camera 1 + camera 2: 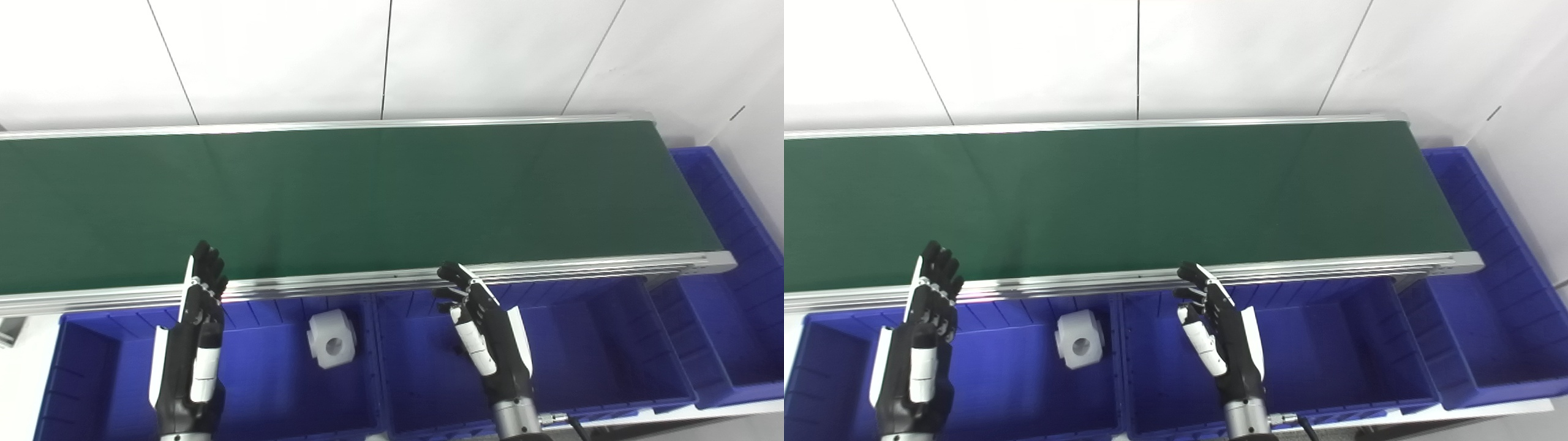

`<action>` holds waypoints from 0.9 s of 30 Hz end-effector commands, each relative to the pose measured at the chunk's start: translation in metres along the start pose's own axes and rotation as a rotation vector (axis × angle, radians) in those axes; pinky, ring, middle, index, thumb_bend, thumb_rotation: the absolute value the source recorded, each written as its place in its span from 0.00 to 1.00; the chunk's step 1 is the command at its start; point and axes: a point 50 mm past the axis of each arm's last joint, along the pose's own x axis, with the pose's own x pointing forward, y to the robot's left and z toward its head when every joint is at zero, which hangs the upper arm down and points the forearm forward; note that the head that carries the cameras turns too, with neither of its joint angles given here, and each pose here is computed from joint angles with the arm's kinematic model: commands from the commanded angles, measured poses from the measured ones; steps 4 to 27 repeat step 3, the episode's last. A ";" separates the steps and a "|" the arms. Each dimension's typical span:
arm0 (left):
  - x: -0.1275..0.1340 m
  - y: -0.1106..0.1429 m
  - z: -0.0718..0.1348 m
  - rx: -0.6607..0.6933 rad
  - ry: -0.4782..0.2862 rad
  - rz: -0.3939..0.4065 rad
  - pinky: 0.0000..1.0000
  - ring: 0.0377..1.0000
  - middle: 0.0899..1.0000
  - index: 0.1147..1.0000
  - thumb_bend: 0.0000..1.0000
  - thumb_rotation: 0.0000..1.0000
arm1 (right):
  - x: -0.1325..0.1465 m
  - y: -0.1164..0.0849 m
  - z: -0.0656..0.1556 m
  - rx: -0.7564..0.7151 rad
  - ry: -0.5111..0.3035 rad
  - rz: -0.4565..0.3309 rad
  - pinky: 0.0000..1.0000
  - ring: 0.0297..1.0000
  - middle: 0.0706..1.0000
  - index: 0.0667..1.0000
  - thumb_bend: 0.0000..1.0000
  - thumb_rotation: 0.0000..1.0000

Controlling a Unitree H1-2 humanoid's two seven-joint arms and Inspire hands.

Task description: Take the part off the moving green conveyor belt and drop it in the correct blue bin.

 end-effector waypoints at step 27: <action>0.000 -0.005 0.008 -0.013 -0.025 -0.004 1.00 1.00 1.00 1.00 0.61 0.89 | -0.003 -0.001 0.010 0.005 -0.067 -0.002 0.67 0.73 0.82 0.83 0.73 0.92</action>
